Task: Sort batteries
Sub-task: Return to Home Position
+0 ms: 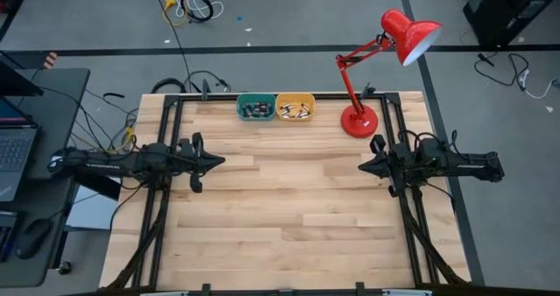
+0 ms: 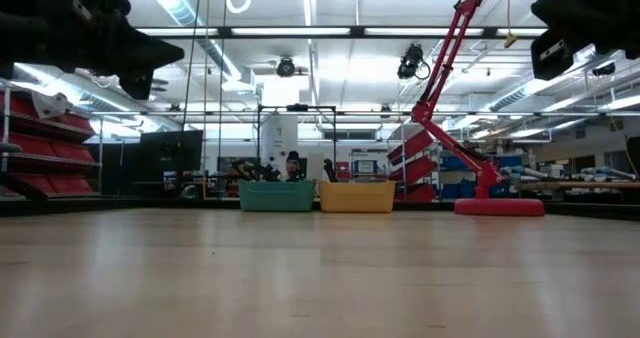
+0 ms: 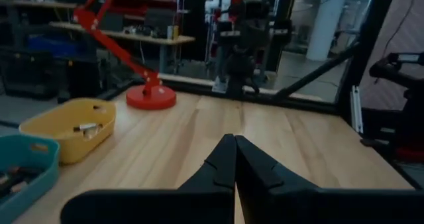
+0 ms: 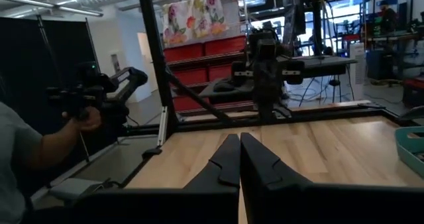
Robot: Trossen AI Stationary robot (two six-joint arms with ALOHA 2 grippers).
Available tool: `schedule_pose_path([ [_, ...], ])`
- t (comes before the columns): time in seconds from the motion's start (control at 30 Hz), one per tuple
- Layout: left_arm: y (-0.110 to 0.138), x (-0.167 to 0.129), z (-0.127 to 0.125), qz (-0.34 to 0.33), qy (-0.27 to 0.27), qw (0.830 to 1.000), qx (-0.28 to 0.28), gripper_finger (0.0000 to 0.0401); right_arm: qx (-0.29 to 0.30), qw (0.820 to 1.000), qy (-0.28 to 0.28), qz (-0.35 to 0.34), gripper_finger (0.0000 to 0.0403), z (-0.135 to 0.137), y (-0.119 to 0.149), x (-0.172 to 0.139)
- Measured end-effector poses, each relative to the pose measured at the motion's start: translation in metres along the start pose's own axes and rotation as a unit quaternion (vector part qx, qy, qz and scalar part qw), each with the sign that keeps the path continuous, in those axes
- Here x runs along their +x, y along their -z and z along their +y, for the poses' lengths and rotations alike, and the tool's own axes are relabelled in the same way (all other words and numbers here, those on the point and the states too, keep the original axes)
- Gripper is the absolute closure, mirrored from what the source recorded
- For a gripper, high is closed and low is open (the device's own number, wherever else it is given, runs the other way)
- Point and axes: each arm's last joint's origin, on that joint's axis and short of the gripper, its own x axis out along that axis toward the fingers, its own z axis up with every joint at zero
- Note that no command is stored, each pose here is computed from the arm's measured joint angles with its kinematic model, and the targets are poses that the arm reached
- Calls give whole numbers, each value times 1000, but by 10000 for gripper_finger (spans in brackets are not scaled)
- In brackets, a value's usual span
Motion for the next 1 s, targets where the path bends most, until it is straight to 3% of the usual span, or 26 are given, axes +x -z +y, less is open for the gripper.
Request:
schedule_pose_path([
  [0.23,-2,-2,3,-3,40,999,6,391,-12,1000,-17,-12,403,2,-5,-1],
  [0.57,4,-15,10,23,-1,1000,-19,391,5,1000,-17,12,403,2,-3,-1],
  [0.73,3,-28,11,1,-7,1000,-23,391,-3,1000,-17,11,403,2,-3,-1],
  [1.0,19,-22,13,-21,-8,999,-24,391,-7,1000,-13,20,403,1,-1,-1],
])
